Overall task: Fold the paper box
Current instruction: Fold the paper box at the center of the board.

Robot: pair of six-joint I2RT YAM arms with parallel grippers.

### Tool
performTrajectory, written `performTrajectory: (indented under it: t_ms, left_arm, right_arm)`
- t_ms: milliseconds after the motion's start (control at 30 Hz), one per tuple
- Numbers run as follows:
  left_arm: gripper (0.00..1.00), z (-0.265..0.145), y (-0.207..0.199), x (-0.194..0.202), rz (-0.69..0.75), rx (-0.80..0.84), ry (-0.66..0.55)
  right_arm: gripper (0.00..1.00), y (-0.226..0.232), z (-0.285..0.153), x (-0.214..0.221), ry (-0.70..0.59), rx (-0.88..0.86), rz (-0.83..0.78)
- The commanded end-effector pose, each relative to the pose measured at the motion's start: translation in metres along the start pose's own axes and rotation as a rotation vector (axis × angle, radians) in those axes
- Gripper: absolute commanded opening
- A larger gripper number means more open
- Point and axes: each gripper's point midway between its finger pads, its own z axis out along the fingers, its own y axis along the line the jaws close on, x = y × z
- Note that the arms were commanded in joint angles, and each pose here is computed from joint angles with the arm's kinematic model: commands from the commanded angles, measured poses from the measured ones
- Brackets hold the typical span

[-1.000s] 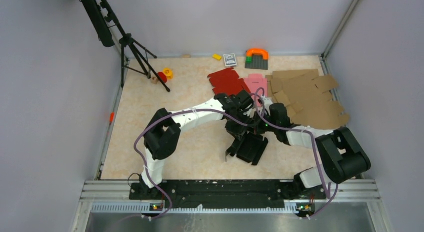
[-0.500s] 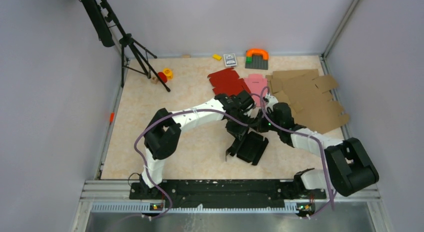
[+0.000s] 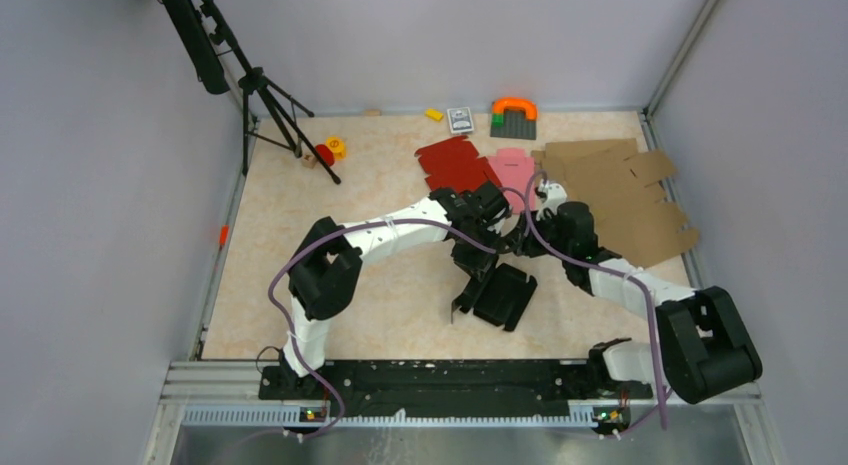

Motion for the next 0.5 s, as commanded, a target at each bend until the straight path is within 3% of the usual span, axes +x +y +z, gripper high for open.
performTrajectory:
  t_ms: [0,200,333,467]
  left_arm:
    - [0.15,0.004,0.001,-0.01,0.019,-0.023,-0.026]
    - [0.15,0.004,0.002,-0.01,0.022,-0.024,-0.026]
    - [0.15,0.004,0.001,-0.01,0.026,-0.023,-0.026]
    - [0.15,0.004,0.003,-0.009,0.03,-0.029,-0.022]
  right_arm:
    - [0.45,0.011,0.011,-0.018,-0.068,-0.096,-0.097]
    - [0.48,0.017,0.024,-0.016,-0.026,-0.145,-0.103]
    - [0.49,0.028,0.02,-0.021,-0.069,-0.206,-0.136]
    - [0.42,0.032,0.016,-0.021,-0.078,-0.233,-0.153]
